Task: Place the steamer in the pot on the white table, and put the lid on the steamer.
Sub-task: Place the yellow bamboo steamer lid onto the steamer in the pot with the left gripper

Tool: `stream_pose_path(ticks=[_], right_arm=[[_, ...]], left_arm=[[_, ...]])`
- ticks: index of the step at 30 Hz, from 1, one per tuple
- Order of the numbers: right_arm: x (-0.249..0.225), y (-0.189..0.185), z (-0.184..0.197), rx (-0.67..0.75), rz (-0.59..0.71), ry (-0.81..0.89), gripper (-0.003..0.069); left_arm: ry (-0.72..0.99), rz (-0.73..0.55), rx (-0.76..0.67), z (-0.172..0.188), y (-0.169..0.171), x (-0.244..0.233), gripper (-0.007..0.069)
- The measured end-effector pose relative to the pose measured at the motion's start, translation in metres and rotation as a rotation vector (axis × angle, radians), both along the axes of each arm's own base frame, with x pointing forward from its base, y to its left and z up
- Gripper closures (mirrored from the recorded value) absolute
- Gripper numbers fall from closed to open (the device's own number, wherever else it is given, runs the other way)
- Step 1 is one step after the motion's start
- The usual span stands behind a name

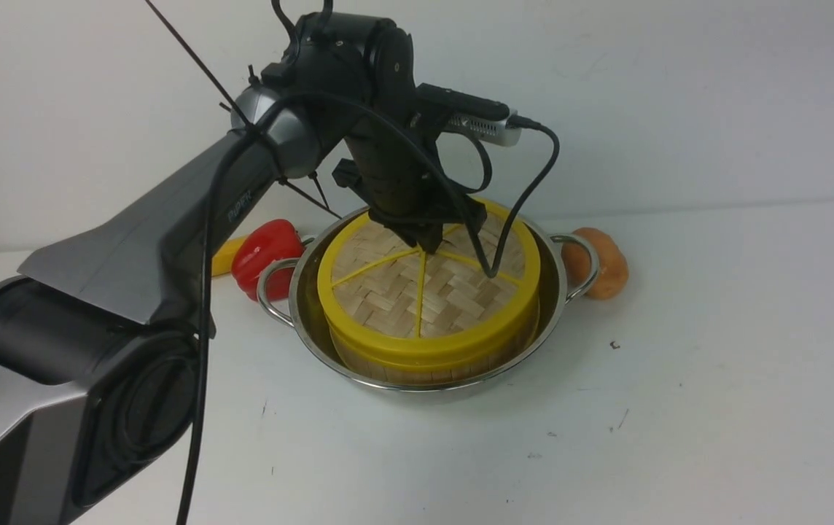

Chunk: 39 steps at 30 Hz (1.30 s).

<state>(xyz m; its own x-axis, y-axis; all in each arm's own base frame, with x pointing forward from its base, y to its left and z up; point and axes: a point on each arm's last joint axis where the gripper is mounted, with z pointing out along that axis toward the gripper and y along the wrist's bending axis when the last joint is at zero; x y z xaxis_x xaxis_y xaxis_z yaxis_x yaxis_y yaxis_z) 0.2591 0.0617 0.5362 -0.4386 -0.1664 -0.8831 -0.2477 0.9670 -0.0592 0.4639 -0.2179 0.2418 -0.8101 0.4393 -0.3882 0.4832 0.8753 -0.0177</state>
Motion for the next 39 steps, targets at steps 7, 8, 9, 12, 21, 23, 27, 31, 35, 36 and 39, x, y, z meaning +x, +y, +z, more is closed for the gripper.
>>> stream_pose_path(ticks=[7, 8, 9, 12, 21, 23, 27, 31, 35, 36, 39], right_arm=[[0.0, 0.0, 0.0, 0.003, 0.005, 0.001, 0.0211], [0.0, 0.001, 0.0, 0.004, 0.005, 0.001, 0.0211], [0.0, 0.001, 0.0, 0.006, 0.007, 0.001, 0.0211], [0.0, 0.001, 0.0, 0.012, 0.012, 0.003, 0.0211], [0.0, 0.002, 0.0, 0.015, 0.014, 0.004, 0.0211], [0.0, 0.002, 0.0, 0.015, 0.014, 0.004, 0.0211], [-0.002, 0.001, 0.001, 0.016, 0.014, 0.0, 0.0211], [-0.014, -0.001, 0.008, 0.02, 0.017, -0.029, 0.0211], [-0.054, -0.005, 0.027, 0.001, 0.03, -0.121, 0.0211], [-0.069, -0.007, 0.032, -0.001, 0.035, -0.149, 0.0211], [-0.106, -0.016, 0.031, -0.031, 0.041, -0.19, 0.0211]], left_arm=[[0.003, 0.0, 0.001, 0.0, 0.0, 0.0, 0.0507], [0.004, 0.0, 0.002, -0.001, 0.0, 0.0, 0.0499], [0.004, 0.0, 0.002, -0.001, 0.0, 0.0, 0.0489], [0.004, 0.0, 0.002, -0.001, 0.0, 0.0, 0.0426], [0.003, 0.0, 0.0, -0.002, 0.0, 0.001, 0.0202], [-0.004, 0.001, -0.002, 0.001, 0.0, 0.0, 0.0179], [-0.047, 0.003, -0.004, 0.024, 0.004, -0.005, 0.0177], [-0.207, 0.033, 0.046, 0.087, 0.023, -0.021, 0.0281], [-0.428, 0.134, 0.114, 0.173, 0.059, -0.061, 0.0558], [-0.458, 0.153, 0.114, 0.187, 0.066, -0.071, 0.0597], [-0.542, 0.184, 0.083, 0.23, 0.087, -0.113, 0.0641]])
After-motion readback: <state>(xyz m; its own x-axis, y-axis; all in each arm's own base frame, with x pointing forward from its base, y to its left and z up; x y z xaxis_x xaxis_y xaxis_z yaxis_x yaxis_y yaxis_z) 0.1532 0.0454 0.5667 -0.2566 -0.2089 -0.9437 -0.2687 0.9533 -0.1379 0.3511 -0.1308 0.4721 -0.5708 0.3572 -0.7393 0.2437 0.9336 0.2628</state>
